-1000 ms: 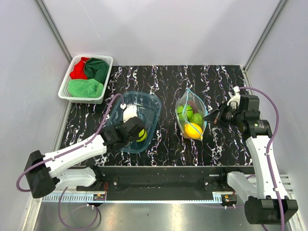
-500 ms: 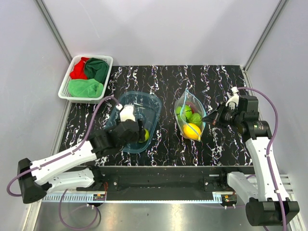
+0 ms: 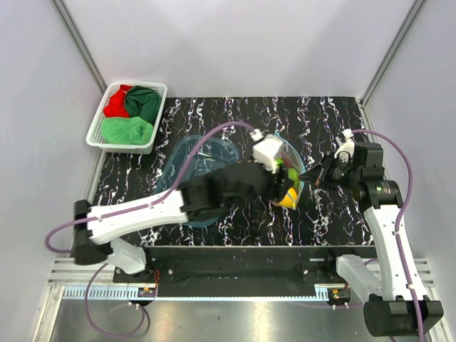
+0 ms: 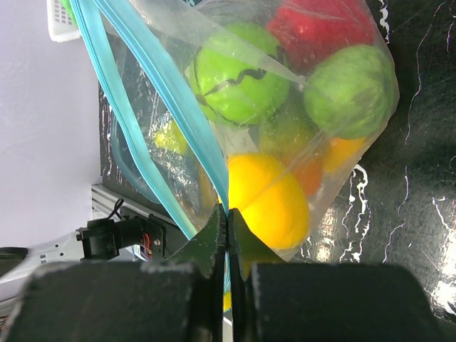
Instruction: Open the zip-top bag and remove the fake food
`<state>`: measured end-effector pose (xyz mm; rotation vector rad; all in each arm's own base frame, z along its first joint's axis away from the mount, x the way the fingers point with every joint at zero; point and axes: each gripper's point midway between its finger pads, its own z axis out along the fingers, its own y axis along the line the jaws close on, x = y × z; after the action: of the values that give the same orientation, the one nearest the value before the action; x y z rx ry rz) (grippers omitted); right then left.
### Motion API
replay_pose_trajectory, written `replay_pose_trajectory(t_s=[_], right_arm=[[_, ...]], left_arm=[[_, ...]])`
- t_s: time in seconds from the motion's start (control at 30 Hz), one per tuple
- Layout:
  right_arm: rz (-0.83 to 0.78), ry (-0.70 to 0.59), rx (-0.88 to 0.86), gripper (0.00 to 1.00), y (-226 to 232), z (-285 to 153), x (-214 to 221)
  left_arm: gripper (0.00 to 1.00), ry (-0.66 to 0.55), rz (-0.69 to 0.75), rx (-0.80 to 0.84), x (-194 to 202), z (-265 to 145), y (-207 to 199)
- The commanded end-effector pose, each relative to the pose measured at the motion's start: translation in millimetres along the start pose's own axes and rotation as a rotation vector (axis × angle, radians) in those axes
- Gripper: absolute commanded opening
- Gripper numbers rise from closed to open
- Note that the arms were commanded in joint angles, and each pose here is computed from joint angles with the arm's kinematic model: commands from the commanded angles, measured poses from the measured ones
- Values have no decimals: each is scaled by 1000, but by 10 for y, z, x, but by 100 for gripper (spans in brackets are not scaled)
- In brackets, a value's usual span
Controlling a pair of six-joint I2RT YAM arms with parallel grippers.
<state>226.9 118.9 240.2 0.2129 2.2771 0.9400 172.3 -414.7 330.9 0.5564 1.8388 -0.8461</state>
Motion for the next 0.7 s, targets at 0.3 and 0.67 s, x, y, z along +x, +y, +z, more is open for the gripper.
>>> replay_pose_trajectory(t_s=[0.3,0.67], right_arm=[[-61,-40,-47,0,124,-69,-45],[-54,-35,-46,0,108,-41,-23]], left_arm=[[51,170,31,-119,172,795,145],[58,368,-56,-74,781,889,243]])
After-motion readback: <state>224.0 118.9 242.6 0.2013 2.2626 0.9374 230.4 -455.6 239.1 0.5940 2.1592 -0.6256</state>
